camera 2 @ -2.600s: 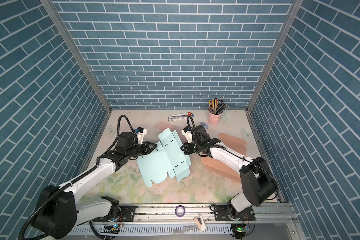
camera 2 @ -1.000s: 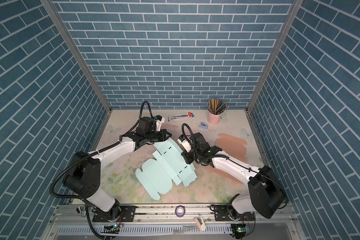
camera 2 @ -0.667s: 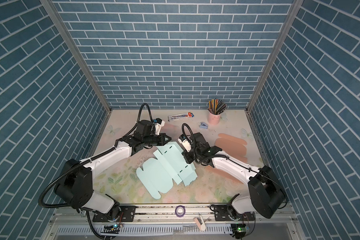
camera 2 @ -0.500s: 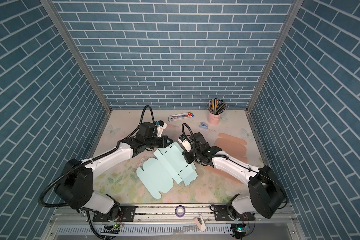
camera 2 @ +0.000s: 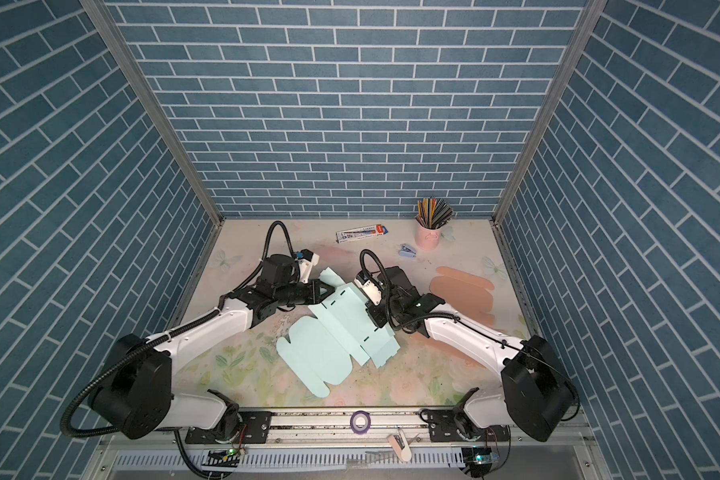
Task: Fold the paper box
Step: 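Fold the blank's side panel upward with the left gripper toward the right gripper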
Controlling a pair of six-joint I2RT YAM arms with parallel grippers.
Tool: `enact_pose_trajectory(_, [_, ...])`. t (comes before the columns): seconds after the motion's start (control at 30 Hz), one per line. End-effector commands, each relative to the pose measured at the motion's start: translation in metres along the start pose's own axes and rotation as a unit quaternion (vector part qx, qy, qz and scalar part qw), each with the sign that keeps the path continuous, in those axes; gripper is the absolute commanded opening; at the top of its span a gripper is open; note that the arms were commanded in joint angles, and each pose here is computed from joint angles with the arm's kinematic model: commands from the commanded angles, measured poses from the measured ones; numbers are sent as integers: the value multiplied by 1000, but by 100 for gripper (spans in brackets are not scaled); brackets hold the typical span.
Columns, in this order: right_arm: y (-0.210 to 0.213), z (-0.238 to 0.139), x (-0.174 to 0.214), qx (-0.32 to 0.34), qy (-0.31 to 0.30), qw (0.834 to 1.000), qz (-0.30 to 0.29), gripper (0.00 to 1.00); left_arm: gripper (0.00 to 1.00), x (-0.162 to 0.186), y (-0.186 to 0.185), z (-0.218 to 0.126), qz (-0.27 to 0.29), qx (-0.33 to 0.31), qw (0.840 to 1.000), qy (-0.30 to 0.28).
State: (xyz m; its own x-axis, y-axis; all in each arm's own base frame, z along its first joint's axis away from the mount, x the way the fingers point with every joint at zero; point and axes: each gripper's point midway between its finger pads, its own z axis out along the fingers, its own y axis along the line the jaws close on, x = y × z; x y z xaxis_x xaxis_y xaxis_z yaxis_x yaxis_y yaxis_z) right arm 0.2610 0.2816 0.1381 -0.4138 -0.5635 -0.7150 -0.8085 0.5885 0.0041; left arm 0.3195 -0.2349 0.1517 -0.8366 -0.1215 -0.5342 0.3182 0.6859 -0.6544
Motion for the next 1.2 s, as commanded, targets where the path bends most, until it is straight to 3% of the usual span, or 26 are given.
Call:
enact_pose_trajectory(0.0, [-8,-6,-5,33,-3,998,-50,0,16,-2,22,-17,-26,0,1000,-17])
enact_pose_trajectory(0.2, [-12,-4,2,47,7,997,-57,0,15,7,54,-36,-50,-35,997,-40])
enact_pose_trajectory(0.4, [-8,-4,0,40,-3,998,-57,0,11,21,79,-22,-79,-49,995,-30])
enact_pose_trajectory(0.93, [-8,-1,-8,51,-6,996,-75,0,10,52,28,9,-28,-27,999,14])
enact_pose_trajectory(1.17, [-12,5,-16,69,-2,991,-117,0,9,65,18,12,-21,-22,999,24])
